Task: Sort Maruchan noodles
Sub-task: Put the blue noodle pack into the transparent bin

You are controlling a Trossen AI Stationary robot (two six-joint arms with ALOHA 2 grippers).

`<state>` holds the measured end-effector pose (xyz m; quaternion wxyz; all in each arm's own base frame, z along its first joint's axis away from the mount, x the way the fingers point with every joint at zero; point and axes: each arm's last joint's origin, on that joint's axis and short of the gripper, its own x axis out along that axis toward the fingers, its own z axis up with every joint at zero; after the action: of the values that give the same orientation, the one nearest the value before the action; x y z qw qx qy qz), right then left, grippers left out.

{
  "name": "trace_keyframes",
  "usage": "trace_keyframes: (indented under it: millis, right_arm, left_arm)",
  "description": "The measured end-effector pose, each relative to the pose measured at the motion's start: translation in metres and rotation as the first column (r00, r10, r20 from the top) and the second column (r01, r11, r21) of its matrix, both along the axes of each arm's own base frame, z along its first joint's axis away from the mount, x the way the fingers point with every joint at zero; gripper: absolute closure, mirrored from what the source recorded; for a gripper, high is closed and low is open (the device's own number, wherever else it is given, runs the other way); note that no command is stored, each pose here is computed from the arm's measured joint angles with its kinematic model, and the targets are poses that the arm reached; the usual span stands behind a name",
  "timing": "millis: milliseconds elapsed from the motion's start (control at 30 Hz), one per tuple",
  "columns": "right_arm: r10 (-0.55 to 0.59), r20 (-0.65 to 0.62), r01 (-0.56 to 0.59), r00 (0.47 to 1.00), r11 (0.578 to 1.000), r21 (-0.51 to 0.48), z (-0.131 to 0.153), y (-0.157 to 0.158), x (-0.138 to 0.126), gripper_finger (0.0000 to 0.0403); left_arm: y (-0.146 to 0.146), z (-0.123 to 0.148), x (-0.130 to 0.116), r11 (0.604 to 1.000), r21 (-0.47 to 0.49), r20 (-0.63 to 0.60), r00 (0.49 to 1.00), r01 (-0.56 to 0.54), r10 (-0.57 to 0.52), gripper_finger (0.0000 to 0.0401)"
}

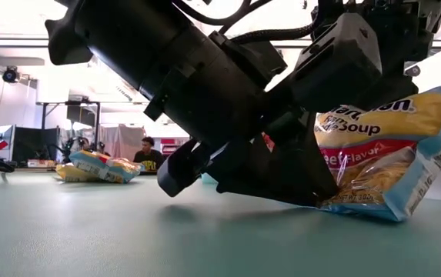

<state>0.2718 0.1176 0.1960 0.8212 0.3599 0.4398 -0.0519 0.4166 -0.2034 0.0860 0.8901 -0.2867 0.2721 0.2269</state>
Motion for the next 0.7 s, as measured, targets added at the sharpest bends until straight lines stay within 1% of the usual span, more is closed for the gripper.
trace_keyframes:
  millis: [200,300,367,533,700]
  right_arm:
    - [0.024,-0.013,-0.023,1.000,0.999,0.027,0.001,0.001,-0.001,0.0249]
    - [0.028,-0.019,-0.027,0.999,0.998,0.058,0.004,0.001,-0.003,0.0224]
    - [0.029,-0.024,-0.027,0.999,0.998,0.058,0.006,0.000,-0.005,0.0209]
    - [0.000,-0.094,0.005,0.996,0.999,0.052,0.001,-0.002,-0.008,0.0182]
    - [-0.014,-0.099,0.019,0.995,0.999,0.051,-0.005,0.000,-0.005,0.0162]
  left_arm:
    - [0.001,-0.003,-0.001,1.000,0.009,-0.020,1.000,0.004,-0.004,0.0326]
    - [0.001,-0.003,-0.002,1.000,0.006,-0.029,1.000,0.010,-0.010,0.0326]
    - [0.001,-0.003,-0.002,1.000,0.005,-0.031,0.999,0.012,-0.011,0.0326]
    - [0.001,-0.004,-0.002,1.000,0.004,-0.034,0.999,0.014,-0.014,0.0326]
    - [0.001,-0.004,-0.002,1.000,0.003,-0.036,0.999,0.016,-0.016,0.0326]
